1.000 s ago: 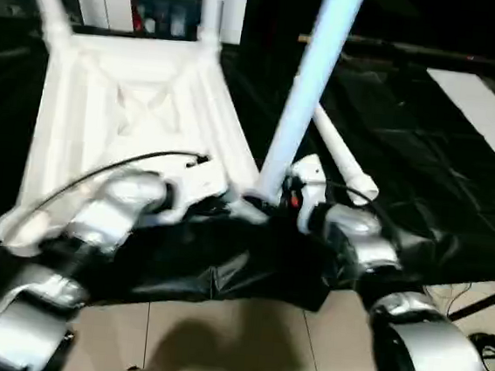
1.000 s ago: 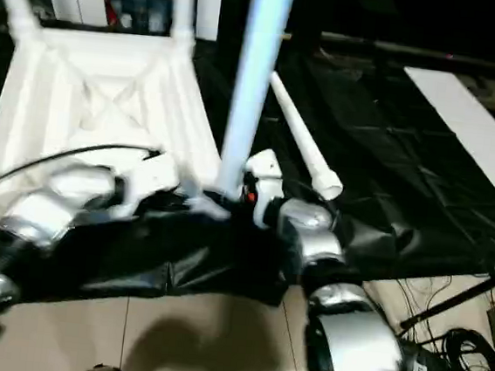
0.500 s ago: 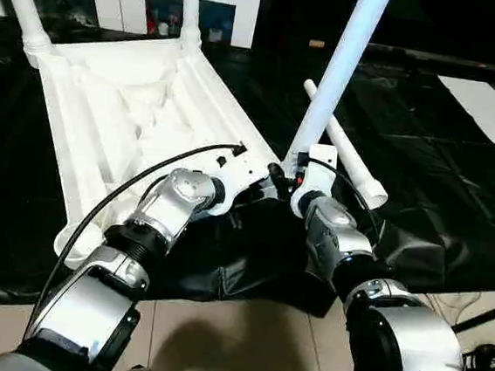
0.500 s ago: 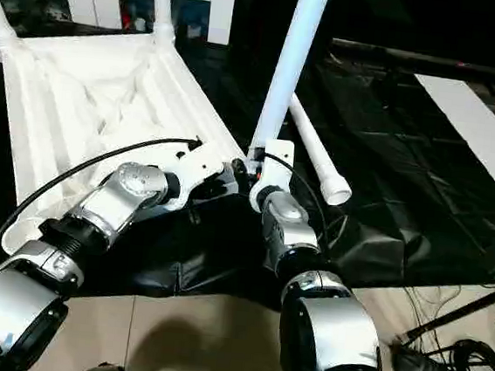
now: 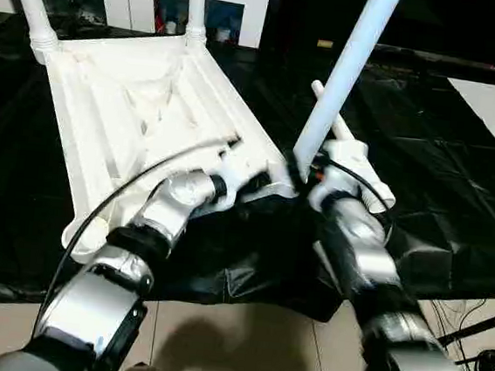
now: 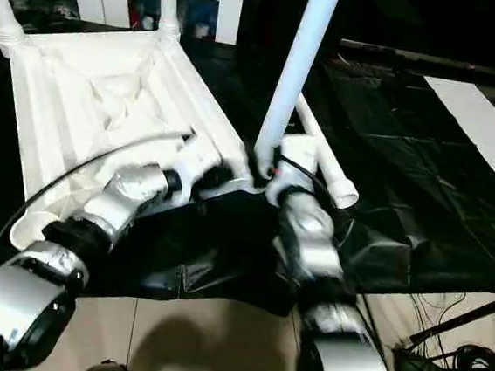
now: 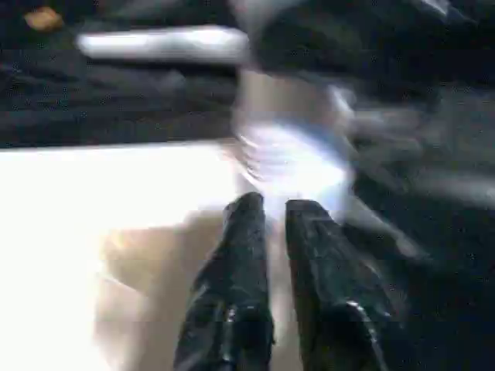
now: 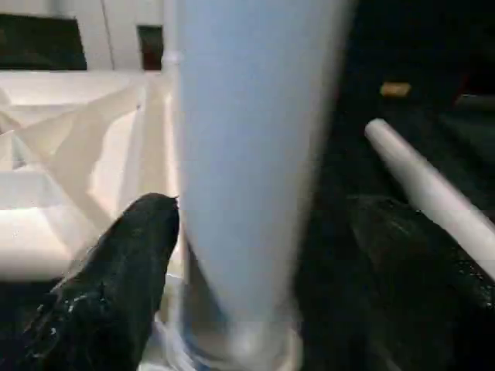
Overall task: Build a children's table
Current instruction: Rotate leg to tighten
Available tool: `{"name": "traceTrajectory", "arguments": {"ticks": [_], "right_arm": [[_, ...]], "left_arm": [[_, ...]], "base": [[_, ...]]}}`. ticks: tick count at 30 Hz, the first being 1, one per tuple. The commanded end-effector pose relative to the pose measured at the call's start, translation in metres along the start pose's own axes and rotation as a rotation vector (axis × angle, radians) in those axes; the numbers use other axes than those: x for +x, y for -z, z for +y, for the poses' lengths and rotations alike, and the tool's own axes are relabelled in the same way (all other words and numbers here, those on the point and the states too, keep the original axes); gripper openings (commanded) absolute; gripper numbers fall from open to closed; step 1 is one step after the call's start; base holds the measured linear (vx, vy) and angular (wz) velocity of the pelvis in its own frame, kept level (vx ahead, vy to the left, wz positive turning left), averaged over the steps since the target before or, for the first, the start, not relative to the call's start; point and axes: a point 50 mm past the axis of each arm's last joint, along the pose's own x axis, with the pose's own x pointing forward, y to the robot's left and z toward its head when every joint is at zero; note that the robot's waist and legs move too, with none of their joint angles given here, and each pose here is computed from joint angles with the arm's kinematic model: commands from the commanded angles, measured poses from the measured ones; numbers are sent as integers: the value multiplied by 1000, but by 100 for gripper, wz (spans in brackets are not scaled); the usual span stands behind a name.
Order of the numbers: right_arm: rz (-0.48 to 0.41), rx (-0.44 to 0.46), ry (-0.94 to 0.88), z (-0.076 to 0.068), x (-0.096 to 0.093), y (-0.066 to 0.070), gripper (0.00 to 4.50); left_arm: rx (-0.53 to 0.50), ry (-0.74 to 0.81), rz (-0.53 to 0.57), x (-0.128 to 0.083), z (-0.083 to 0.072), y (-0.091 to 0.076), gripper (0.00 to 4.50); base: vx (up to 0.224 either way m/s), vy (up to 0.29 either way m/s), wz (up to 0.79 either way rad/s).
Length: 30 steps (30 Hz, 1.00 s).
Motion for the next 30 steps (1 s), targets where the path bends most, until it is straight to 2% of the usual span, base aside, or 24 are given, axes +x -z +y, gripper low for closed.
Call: {"name": "traceTrajectory", "arguments": {"ticks": [1, 3, 4, 5, 6, 8, 11, 12, 13, 14, 15, 16, 17, 18, 19, 22, 23, 24, 26, 28, 30], "right_arm": [[-5, -28, -26, -1, -5, -5, 392], [7, -38, -45, 0, -8, -4, 392], [43, -52, -90, 3, -11, -1, 392], [45, -53, -92, 3, -11, 0, 392], [88, -64, -151, 7, -15, 5, 392], [139, -54, -199, 11, -18, 11, 392], [252, -92, -255, 16, -23, 27, 392], [279, -103, -262, 18, -23, 30, 392], [279, -103, -262, 18, -23, 30, 392], [312, -97, -268, 19, -21, 34, 392], [332, -79, -273, 21, -20, 35, 392], [333, -78, -273, 21, -20, 35, 392], [350, -34, -355, 30, -16, 35, 392], [350, -34, -355, 30, -16, 35, 392], [378, 2, -478, 41, -14, 35, 392], [392, 16, -544, 47, -12, 34, 392], [420, -12, -582, 53, -4, 34, 392], [428, -39, -585, 54, -1, 33, 392], [449, -81, -520, 54, 11, 31, 392], [453, -87, -507, 55, 13, 31, 392], [450, -98, -386, 53, 24, 25, 392]], "left_arm": [[-12, -81, -103, 0, 15, -27, 79], [-18, -123, -112, -4, 24, -31, 99], [2, -175, -105, -13, 38, -33, 102], [3, -177, -105, -14, 38, -33, 111], [7, -229, -103, -30, 56, -36, 111], [9, -261, -101, -50, 71, -37, 111], [22, -248, -48, -90, 90, -30, 111], [46, -211, -16, -105, 92, -25, 111], [46, -211, -16, -105, 92, -25, 111], [61, -105, 10, -125, 89, -20, 111], [48, -26, 8, -136, 84, -18, 111], [47, -20, 7, -137, 84, -18, 111], [17, 84, 56, -158, 78, -10, 111], [17, 84, 56, -158, 78, -10, 111], [-9, 93, 142, -175, 78, -1, 111], [-7, 73, 193, -185, 80, 4, 111], [15, -13, 258, -198, 89, 10, 111], [25, -46, 279, -202, 92, 11, 111], [39, -140, 307, -213, 99, 11, 111], [44, -154, 310, -215, 99, 11, 111], [46, -251, 328, -227, 106, 10, 111]], "base": [[0, 0, 0], [0, 0, 0], [0, 0, 0], [0, 0, 0], [0, 0, 0], [0, 0, 0], [0, 0, 0], [0, 0, 0], [0, 0, 0], [0, 0, 0], [0, 0, 0], [0, 0, 0], [0, 0, 0], [0, 0, 0], [0, 0, 0], [0, 0, 0], [0, 0, 0], [0, 0, 0], [0, 0, 0], [0, 0, 0], [0, 0, 0]]}}
